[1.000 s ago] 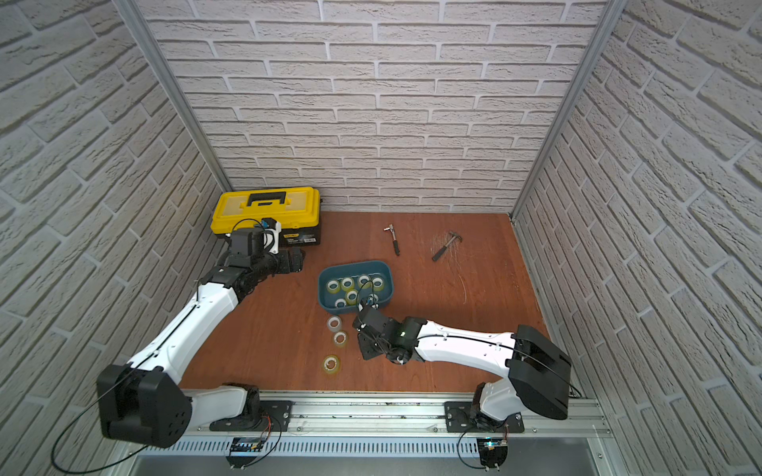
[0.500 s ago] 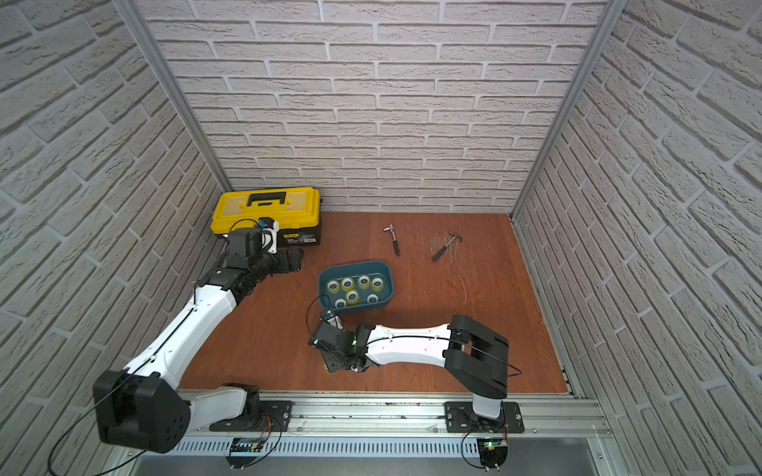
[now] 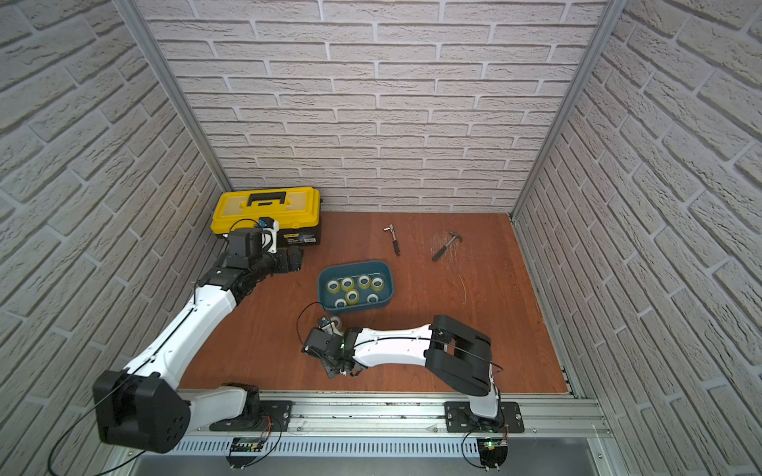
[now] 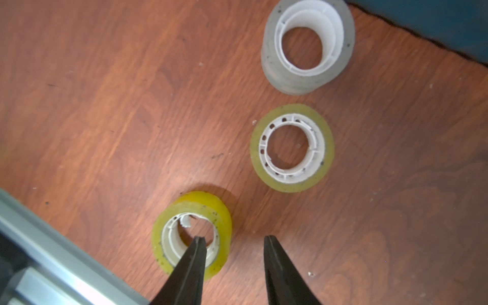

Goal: Put the transparent tape into the storage box
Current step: Pick up the tape at the center of the board.

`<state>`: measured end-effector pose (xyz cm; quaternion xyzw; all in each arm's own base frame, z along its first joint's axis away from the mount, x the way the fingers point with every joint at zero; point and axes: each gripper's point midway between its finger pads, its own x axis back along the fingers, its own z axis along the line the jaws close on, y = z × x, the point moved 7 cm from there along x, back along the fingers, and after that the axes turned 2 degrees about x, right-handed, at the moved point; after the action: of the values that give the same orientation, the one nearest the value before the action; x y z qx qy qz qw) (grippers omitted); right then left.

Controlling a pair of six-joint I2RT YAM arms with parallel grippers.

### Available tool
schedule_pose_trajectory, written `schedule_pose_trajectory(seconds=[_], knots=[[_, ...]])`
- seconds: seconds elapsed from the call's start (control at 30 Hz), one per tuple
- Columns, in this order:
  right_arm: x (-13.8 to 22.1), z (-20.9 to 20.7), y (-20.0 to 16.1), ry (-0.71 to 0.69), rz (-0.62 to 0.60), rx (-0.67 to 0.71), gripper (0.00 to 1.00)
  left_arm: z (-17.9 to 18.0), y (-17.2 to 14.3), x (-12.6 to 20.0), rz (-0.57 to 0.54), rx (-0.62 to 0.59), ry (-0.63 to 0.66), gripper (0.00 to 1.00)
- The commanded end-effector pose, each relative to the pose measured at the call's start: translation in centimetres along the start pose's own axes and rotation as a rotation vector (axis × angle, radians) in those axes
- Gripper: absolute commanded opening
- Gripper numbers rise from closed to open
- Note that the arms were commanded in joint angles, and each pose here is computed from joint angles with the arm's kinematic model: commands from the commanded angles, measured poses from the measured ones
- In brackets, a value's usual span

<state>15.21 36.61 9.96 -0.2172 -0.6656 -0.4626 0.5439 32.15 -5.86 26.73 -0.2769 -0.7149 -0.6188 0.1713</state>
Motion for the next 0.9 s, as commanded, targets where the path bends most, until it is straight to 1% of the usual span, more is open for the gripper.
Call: schedule_pose_trajectory(seconds=[0.0, 0.13, 0.3, 0.33, 0.37, 0.47, 0.57, 0.63, 0.7, 0.87], knots=[[-0.2, 0.3, 0.0, -0.028, -0.003, 0.021, 0.41, -0.2, 0.5, 0.5, -0.043, 0.001, -0.019, 0.98], [-0.7, 1.0, 0.0, 0.003, 0.002, 0.017, 0.41, -0.2, 0.5, 0.4, -0.043, -0.001, -0.019, 0.98], [-0.9, 1.4, 0.1, 0.008, 0.007, 0.021, 0.4, -0.3, 0.5, 0.4, -0.04, -0.003, -0.021, 0.98], [-2.0, 1.3, -0.3, -0.011, 0.03, 0.025, 0.4, -0.3, 0.5, 0.4, -0.04, -0.005, -0.022, 0.98], [-2.1, 1.2, -0.4, -0.013, 0.033, 0.026, 0.39, -0.3, 0.5, 0.4, -0.04, -0.005, -0.023, 0.98], [-2.2, 1.1, -0.7, -0.019, 0.035, 0.025, 0.32, -0.4, 0.6, 0.5, -0.042, -0.007, -0.023, 0.98], [-1.8, 0.8, -0.6, -0.028, 0.025, 0.024, 0.21, -0.4, 0.5, 0.5, -0.042, -0.009, -0.023, 0.98], [-0.4, 0.6, -0.1, -0.02, -0.004, 0.024, 0.16, -0.5, 0.6, 0.7, -0.048, -0.015, -0.025, 0.98], [1.0, 0.5, 0.4, -0.007, -0.03, 0.035, 0.13, -0.7, 0.7, 0.9, -0.054, -0.025, -0.025, 0.98], [6.0, -0.4, 2.7, -0.015, -0.129, 0.082, 0.13, -1.7, 0.6, 1.5, -0.065, -0.079, -0.024, 0.98]])
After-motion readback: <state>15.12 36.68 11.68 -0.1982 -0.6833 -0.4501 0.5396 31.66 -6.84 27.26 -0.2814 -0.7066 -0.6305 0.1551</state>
